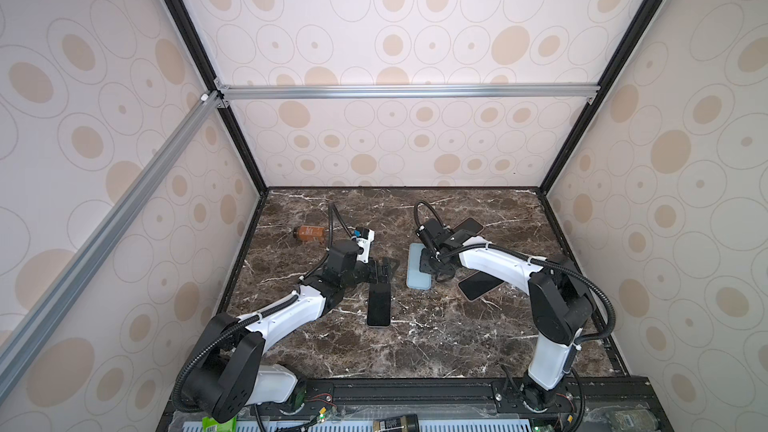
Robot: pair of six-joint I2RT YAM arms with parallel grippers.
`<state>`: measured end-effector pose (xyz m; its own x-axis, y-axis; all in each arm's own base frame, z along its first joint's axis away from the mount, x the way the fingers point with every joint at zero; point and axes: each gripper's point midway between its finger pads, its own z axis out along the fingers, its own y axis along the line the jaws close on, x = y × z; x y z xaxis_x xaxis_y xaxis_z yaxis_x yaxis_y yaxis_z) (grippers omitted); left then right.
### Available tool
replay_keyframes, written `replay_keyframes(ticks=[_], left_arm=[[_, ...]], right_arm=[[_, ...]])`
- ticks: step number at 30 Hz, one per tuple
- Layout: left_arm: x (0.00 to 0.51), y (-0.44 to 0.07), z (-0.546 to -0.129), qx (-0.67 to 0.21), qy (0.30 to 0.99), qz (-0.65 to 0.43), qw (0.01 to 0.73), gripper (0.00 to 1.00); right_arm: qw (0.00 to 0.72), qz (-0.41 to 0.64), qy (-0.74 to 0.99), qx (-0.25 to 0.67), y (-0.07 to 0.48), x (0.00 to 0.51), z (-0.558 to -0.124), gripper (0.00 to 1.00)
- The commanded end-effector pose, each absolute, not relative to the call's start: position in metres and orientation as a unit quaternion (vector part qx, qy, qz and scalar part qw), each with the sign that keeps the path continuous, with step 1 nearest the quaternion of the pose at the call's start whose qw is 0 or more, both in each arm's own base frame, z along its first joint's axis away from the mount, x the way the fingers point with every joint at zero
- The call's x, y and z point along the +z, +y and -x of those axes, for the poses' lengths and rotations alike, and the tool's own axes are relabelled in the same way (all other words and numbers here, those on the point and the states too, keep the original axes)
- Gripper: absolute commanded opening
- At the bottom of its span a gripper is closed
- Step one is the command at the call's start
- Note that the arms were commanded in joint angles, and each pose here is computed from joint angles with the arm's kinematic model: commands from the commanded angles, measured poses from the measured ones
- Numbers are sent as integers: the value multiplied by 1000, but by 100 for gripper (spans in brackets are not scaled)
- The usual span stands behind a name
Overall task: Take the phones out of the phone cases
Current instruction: 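Drag the pale blue case farther from the robot with the right gripper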
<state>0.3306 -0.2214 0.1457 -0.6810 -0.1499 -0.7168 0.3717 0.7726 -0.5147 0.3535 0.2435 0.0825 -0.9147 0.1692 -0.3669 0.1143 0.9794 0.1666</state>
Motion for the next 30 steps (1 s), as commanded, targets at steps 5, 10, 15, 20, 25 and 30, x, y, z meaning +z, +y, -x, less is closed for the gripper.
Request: replay_keyframes(ticks=[5, 10, 15, 20, 25, 30], left_arm=[[160, -184, -340, -362, 833, -8, 418, 99], [153, -159, -340, -361, 833, 21, 420, 99], [145, -145, -339, -360, 835, 35, 415, 99], [140, -143, -338, -359, 838, 38, 410, 99], [133, -128, -343, -310, 853, 58, 417, 99], [130, -124, -342, -292, 862, 56, 410, 99]], right_arm=[[180, -42, 979, 90, 291, 77, -379, 0], [163, -21, 982, 90, 318, 63, -394, 0], [154, -14, 984, 88, 332, 53, -405, 0], [144, -15, 986, 77, 336, 43, -409, 0], [137, -17, 987, 81, 343, 38, -413, 0], [125, -15, 988, 91, 353, 32, -415, 0]])
